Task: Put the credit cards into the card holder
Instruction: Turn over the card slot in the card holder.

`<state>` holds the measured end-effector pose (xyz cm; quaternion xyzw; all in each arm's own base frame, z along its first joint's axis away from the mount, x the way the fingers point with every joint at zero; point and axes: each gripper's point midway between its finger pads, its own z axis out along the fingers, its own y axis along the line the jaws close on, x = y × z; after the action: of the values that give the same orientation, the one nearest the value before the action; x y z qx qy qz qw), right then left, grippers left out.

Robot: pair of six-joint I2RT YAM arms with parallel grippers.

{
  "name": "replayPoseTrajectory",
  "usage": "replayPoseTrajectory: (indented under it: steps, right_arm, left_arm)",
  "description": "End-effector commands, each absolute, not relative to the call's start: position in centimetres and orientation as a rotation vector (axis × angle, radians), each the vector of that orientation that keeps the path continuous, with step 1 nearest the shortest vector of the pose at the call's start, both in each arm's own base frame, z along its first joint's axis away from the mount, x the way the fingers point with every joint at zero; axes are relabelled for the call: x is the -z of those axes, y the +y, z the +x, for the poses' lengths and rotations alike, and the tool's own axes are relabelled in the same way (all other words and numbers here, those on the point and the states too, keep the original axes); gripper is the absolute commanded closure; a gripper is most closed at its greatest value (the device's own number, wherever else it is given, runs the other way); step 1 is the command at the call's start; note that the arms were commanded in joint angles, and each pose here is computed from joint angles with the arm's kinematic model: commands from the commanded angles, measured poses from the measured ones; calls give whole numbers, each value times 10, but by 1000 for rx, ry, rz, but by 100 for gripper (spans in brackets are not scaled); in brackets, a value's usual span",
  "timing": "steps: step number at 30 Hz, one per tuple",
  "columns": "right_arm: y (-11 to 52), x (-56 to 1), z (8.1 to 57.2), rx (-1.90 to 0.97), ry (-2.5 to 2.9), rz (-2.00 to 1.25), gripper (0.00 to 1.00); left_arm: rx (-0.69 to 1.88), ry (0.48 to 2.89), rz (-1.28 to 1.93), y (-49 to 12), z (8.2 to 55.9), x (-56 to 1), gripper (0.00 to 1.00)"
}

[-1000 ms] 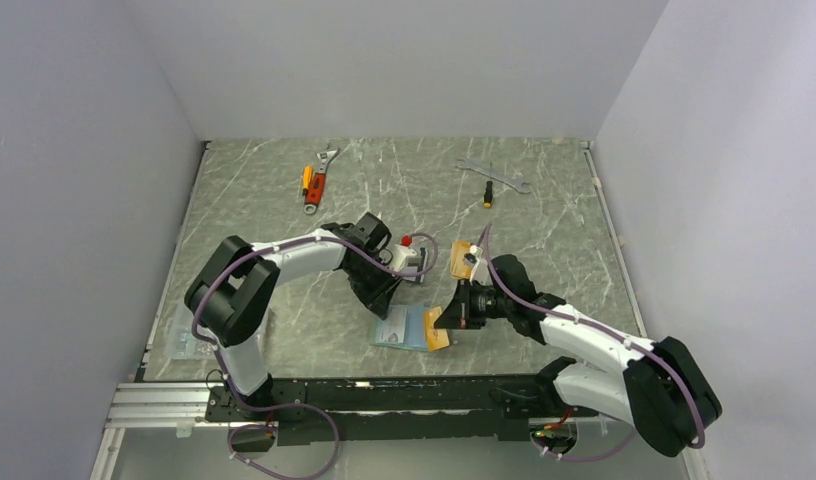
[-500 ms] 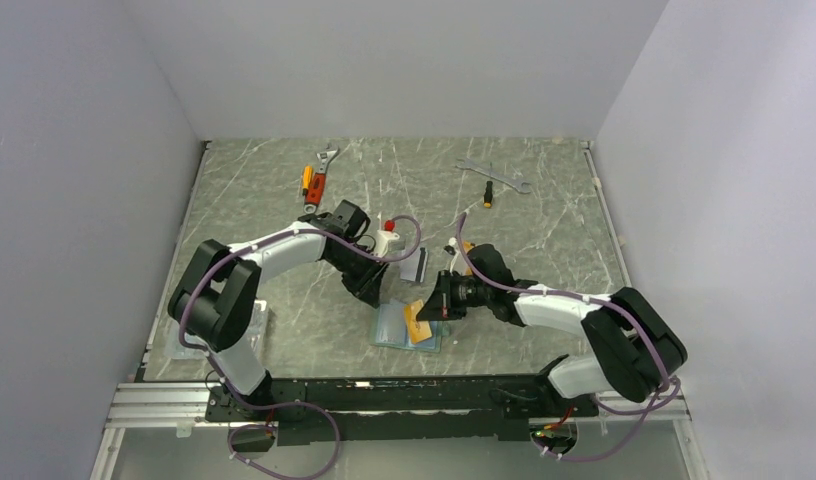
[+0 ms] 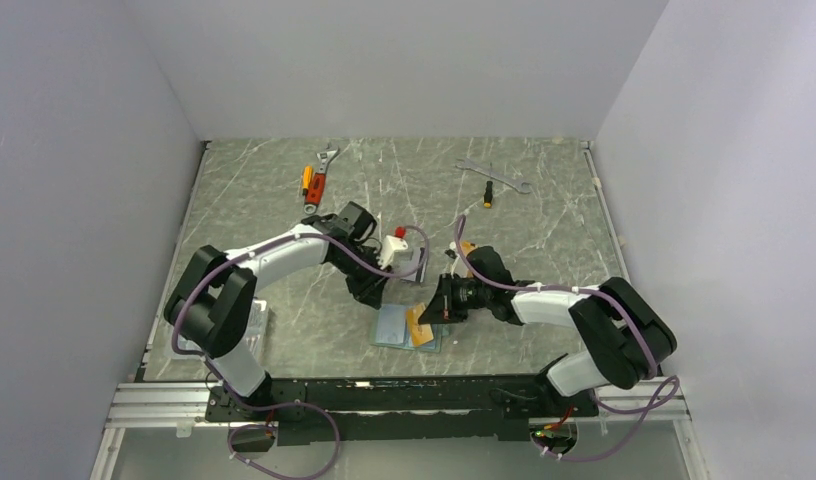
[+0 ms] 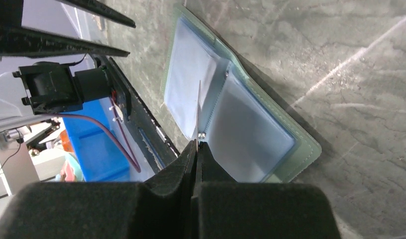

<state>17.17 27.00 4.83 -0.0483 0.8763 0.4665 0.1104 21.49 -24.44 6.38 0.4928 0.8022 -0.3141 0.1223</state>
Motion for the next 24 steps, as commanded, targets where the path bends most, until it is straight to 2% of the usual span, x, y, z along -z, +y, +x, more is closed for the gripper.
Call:
replayPoseTrajectory:
  steps: [1, 8, 24]
  right_arm:
    - [271, -52, 172, -1445, 2529, -166, 100]
    - [273, -50, 171, -1528, 2520, -147, 100]
    - [275, -41, 174, -1565, 2547, -120, 100]
  left_arm:
    - [820, 2173, 1626, -261, 212, -63, 68]
    - [655, 2078, 1794, -250, 208, -44, 69]
    - [489, 1945, 1980, -236, 207, -28, 70]
